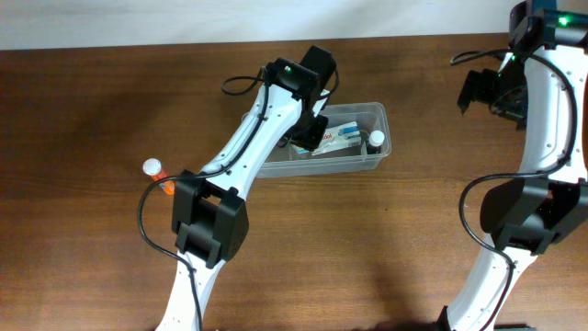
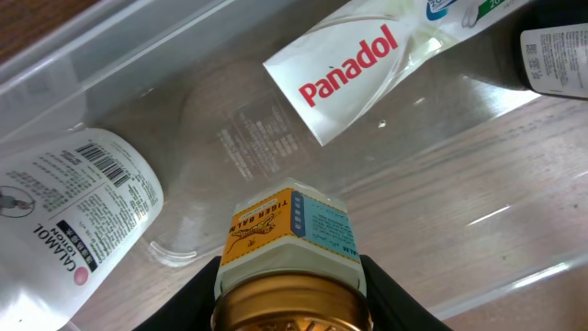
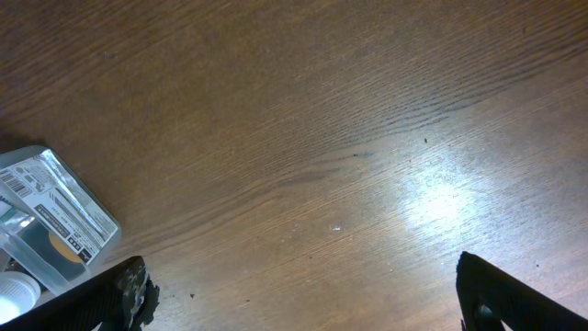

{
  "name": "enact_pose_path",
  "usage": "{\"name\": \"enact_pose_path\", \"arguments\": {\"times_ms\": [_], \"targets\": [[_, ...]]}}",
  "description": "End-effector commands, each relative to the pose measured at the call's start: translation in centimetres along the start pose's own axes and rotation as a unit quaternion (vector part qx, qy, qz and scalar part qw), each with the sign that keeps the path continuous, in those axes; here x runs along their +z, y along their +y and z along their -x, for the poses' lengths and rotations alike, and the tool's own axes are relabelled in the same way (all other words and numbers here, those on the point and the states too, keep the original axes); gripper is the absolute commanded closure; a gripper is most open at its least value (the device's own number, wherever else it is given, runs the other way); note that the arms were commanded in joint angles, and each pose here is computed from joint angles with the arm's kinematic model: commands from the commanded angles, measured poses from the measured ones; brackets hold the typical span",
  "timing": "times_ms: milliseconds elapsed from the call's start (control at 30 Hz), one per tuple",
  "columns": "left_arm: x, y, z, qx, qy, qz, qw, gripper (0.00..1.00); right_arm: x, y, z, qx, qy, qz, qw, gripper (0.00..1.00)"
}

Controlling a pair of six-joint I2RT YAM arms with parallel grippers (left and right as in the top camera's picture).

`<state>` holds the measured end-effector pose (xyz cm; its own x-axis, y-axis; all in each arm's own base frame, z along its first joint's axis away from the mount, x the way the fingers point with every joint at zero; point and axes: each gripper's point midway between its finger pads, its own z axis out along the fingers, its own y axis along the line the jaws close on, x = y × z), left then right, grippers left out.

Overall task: Pack container
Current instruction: 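Lower the Tiger Balm jar into the container's left-center area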

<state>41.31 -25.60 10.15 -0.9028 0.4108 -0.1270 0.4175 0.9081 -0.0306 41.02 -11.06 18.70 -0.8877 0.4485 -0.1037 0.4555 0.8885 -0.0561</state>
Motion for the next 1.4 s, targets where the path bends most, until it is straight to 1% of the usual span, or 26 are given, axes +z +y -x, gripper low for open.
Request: {"name": "enact_pose_path", "arguments": {"times_ms": [0, 500, 667, 733, 1033, 1367], "targets": [[0.2, 0.6, 0.2, -0.005, -0.002, 0.017, 1.0, 0.64, -0.1, -0.4, 0.1, 0.007, -0.003, -0.005, 1.0, 0.02], [0.3, 0.7, 0.9, -0.006, -0.015, 0.018, 1.0, 0.64, -0.1, -0.4, 0.1, 0.007, -0.003, -0.005, 1.0, 0.02], [0.5, 0.8, 0.2, -0.005, -0.001, 0.022, 1.0, 0.64, -0.1, -0.4, 0.1, 0.007, -0.003, -0.005, 1.0, 0.02], [0.8, 1.3, 0.4, -0.006, -0.002, 0.035, 0.999, 0.64, -0.1, -0.4, 0.1, 0.007, -0.003, -0.005, 1.0, 0.02], [3.6, 1.4, -0.8, -0.006, 0.04, 0.036, 0.999, 0.65, -0.1, -0.4, 0.1, 0.007, -0.003, -0.005, 1.0, 0.02], [3.9, 1.3, -0.2, -0.006, 0.03, 0.034, 0.999, 0.65, -0.1, -0.4, 0.1, 0.007, -0.003, -0.005, 1.0, 0.02]]}}
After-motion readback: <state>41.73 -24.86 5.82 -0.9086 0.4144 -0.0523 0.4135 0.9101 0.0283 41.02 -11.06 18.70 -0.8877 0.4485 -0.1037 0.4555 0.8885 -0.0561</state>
